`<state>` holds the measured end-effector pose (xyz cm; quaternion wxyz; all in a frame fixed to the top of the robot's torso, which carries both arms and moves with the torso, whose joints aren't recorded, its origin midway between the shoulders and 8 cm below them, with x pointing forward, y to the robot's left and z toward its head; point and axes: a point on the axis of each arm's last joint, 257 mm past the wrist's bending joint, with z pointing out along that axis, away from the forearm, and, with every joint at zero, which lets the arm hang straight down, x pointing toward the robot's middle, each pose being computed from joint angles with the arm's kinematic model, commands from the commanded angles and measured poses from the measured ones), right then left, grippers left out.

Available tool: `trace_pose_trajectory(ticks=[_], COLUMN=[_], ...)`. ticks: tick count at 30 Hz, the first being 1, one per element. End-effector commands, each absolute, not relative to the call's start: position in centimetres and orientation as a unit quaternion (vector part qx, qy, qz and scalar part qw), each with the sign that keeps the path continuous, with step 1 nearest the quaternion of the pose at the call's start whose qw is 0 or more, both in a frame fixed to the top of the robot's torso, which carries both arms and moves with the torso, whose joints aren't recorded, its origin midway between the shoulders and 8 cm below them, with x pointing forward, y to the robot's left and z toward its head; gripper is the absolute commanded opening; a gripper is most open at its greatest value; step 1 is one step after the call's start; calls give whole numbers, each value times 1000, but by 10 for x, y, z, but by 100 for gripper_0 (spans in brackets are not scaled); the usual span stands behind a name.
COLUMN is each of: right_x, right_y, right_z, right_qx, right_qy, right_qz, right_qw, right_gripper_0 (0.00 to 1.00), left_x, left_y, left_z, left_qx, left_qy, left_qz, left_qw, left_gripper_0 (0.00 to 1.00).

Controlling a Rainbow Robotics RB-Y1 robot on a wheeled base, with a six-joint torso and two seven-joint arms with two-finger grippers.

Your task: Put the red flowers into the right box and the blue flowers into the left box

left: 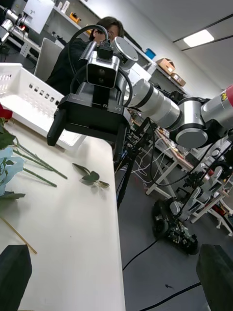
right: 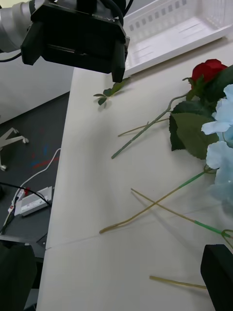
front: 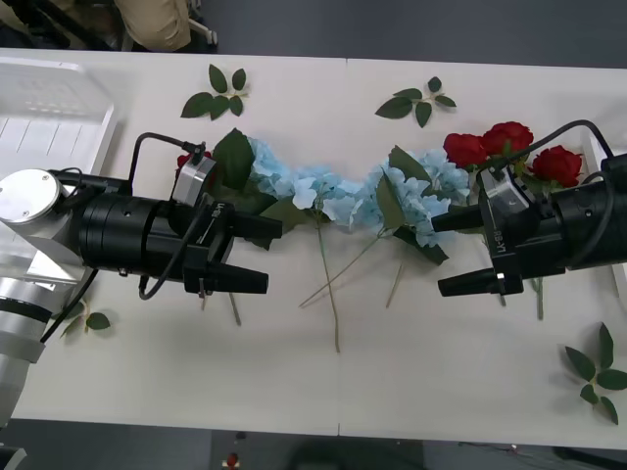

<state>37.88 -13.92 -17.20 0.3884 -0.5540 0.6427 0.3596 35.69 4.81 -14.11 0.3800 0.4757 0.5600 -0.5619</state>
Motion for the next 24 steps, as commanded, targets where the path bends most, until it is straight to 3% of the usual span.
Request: trace_pose_trajectory(ticks=[1, 12, 13, 15, 20, 24], right_x=[385, 385, 373, 371, 375, 377], right_y=[-135, -135, -135, -135, -134, -137], right_z=[-156, -156, -186, -190, -183, -168], right_qx=[-569, -569, -547, -542, -539, -550], right_qy=[626, 626, 646, 648, 646, 637], right_qz=[348, 348, 369, 373, 363, 347], right_qw=[404, 404, 385, 384, 400, 415], right_gripper_0=[100, 100, 100, 100, 100, 100], left_x=[364, 369, 370, 375, 387, 394], left_y=[49, 52, 53, 59, 80, 94], left_z=[-115, -114, -108, -98, -87, -86], left_qx=[505, 494, 488, 483, 492, 474], left_qy=[531, 534, 529, 525, 536, 578], left_qz=[-539, -545, -551, -556, -531, -528], left_qw=[416, 417, 422, 427, 435, 403], left_gripper_0=[100, 100, 100, 100, 100, 100])
